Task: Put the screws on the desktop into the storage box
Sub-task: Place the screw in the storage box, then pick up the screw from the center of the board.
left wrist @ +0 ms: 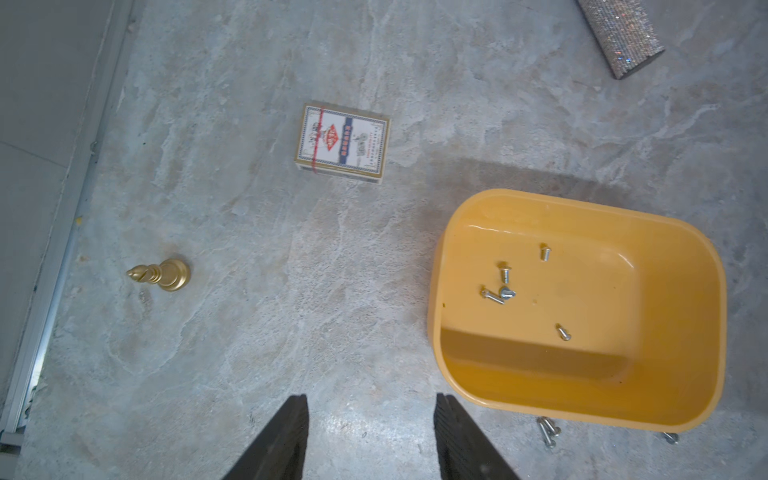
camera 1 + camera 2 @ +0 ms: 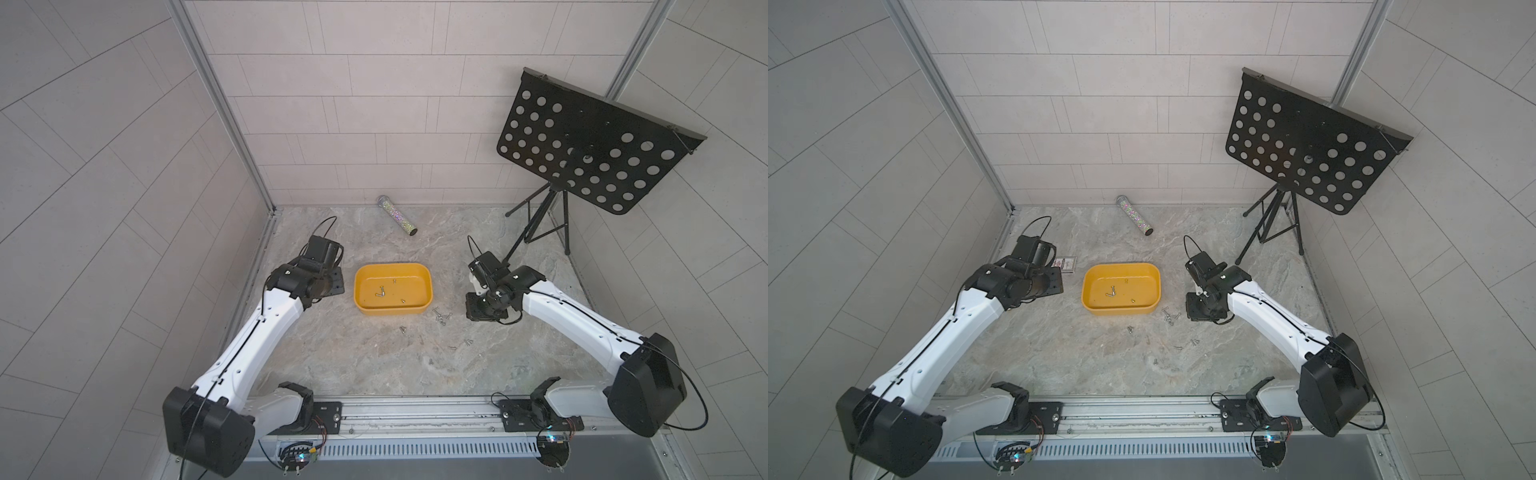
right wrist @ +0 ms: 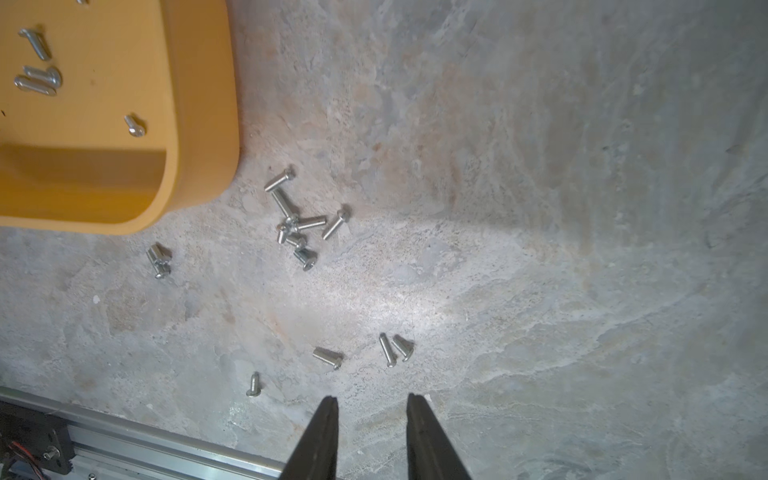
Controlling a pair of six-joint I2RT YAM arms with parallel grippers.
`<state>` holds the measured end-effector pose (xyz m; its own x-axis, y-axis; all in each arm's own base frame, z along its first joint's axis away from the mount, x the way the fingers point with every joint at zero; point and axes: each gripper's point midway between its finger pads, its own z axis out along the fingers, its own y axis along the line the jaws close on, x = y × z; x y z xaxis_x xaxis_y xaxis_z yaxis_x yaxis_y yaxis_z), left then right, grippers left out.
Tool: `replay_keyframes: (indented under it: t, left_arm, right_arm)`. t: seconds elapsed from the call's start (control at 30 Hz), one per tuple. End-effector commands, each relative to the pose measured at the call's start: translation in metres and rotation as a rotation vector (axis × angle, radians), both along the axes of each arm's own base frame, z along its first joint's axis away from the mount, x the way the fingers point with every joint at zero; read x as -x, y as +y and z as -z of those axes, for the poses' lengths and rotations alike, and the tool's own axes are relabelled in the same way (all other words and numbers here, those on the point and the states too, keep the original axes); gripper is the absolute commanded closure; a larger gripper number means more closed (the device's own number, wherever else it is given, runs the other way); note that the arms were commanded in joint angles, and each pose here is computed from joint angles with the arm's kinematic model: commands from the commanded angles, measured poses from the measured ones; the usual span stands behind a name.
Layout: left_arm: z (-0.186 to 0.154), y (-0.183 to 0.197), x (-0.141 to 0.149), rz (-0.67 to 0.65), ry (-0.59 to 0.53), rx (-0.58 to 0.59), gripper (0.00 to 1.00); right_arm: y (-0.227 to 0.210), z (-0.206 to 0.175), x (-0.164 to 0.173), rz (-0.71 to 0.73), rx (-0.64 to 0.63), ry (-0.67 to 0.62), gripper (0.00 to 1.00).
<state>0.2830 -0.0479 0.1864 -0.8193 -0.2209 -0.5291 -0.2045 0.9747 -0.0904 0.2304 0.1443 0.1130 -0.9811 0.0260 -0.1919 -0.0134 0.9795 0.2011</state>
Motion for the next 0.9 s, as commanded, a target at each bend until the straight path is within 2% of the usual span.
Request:
replay_keyframes:
  t: [0.0,0.33,0.87]
  left_arm:
    - [0.007,0.006,0.002,-0.008,-0.012,0.054,0.42]
    - [0.045,0.009,0.0,-0.038,0.062,0.136,0.41]
    - [0.052,0.012,0.003,-0.033,0.108,0.144,0.4]
  right_arm:
    - [-0.008,0.006,0.015,0.021,0.033,0.025,0.67]
    - [-0.018,0.037,0.027,0.055,0.091,0.099,0.66]
    - [-0.005,0.076,0.026,0.056,0.089,0.193,0.66]
